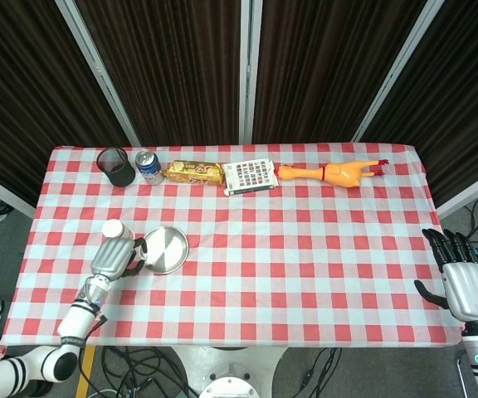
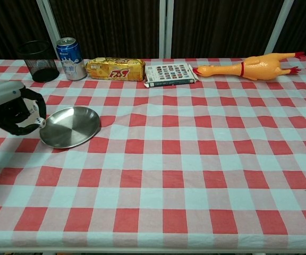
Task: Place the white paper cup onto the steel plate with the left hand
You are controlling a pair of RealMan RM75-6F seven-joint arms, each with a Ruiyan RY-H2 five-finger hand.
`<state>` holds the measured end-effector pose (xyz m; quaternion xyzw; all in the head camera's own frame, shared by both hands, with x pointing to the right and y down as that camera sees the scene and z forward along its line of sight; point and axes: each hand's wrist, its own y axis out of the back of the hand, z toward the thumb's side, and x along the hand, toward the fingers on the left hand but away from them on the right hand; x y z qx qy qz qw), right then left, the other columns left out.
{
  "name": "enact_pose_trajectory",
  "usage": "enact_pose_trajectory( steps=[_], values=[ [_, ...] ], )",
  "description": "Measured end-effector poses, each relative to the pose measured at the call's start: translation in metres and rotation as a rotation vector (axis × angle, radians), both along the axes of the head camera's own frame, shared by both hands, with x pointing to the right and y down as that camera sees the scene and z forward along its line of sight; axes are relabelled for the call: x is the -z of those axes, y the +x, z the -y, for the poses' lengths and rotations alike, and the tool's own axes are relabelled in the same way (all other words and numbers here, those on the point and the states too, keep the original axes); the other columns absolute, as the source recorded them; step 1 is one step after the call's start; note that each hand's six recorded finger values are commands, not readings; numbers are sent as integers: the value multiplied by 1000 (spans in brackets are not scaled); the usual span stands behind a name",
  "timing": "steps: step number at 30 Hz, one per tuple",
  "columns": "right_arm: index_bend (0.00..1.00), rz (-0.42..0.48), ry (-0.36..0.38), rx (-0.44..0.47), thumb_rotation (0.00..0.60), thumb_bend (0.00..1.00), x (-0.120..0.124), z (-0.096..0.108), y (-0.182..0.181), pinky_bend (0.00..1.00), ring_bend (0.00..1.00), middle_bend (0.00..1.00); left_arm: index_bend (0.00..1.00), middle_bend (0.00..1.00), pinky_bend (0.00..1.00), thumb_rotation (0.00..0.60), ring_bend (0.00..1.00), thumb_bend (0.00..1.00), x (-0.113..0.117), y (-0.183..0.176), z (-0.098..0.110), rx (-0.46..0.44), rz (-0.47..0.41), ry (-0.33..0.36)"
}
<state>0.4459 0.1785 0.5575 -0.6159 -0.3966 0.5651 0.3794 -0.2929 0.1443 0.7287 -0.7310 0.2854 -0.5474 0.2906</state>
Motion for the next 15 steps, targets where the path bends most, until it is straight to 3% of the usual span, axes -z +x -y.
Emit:
enact_pose_trajectory(
  steps=[7,15],
  values=[
    [0,-2,-1,-11,600,160,1,-2,4,42,0,96,455,901,1000,600,888,317,-8,28,13,-60,24,13],
    [0,5,-11,-12,600,159,-2,-2,7,42,0,96,304,858,1000,600,877,248,-8,34,14,-62,40,36]
  ],
)
